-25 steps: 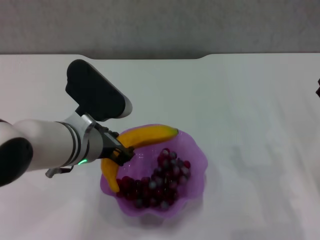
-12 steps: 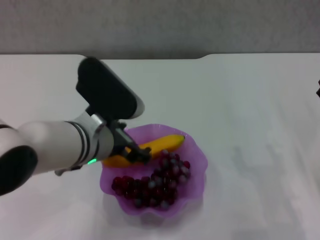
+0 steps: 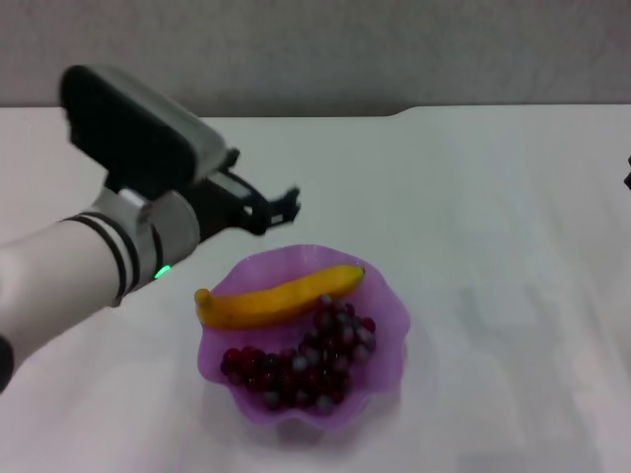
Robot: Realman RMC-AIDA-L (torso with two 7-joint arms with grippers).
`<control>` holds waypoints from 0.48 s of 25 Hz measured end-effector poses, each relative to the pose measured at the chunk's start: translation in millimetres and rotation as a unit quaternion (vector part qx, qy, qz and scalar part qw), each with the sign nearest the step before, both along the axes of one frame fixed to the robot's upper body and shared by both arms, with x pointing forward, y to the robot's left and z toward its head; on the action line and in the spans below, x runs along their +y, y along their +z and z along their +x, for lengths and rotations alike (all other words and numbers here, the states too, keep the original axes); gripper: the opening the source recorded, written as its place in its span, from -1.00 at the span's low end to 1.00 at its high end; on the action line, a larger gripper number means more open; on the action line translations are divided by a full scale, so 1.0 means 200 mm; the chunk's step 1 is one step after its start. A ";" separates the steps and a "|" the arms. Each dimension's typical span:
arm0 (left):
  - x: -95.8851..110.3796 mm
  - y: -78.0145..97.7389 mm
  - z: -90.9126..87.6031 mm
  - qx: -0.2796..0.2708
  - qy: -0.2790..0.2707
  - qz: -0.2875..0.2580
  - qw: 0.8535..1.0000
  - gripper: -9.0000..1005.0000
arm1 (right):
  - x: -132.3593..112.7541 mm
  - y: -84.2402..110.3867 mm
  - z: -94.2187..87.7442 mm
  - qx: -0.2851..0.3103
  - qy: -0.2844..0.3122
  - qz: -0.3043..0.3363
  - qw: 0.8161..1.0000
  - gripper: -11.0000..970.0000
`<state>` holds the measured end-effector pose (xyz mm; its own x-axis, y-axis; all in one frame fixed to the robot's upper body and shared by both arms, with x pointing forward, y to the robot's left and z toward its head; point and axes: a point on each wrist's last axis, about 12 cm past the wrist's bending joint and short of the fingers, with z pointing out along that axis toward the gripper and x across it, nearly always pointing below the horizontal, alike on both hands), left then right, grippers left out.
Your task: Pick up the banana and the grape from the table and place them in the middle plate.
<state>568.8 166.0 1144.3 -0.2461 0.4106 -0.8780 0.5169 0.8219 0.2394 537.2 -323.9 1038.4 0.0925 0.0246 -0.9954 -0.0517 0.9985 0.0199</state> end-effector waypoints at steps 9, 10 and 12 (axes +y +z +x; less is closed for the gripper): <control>0.09 -0.14 0.07 -0.071 0.053 -0.118 0.989 0.78 | 0.00 0.00 0.00 -0.001 -0.001 0.001 1.000 0.84; 0.10 -0.16 0.08 -0.079 0.058 -0.122 0.988 0.78 | 0.00 0.00 0.00 -0.001 -0.001 0.001 1.000 0.84; 0.13 -0.20 0.09 -0.105 0.070 -0.142 0.982 0.78 | 0.00 0.00 0.01 -0.002 -0.001 0.002 1.000 0.84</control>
<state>587.7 192.6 1103.9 -0.0835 0.1176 -0.9895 0.3568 0.9307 0.0805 538.5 -323.1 1039.2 0.0955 0.0279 -0.9950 -0.0505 0.9985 0.0231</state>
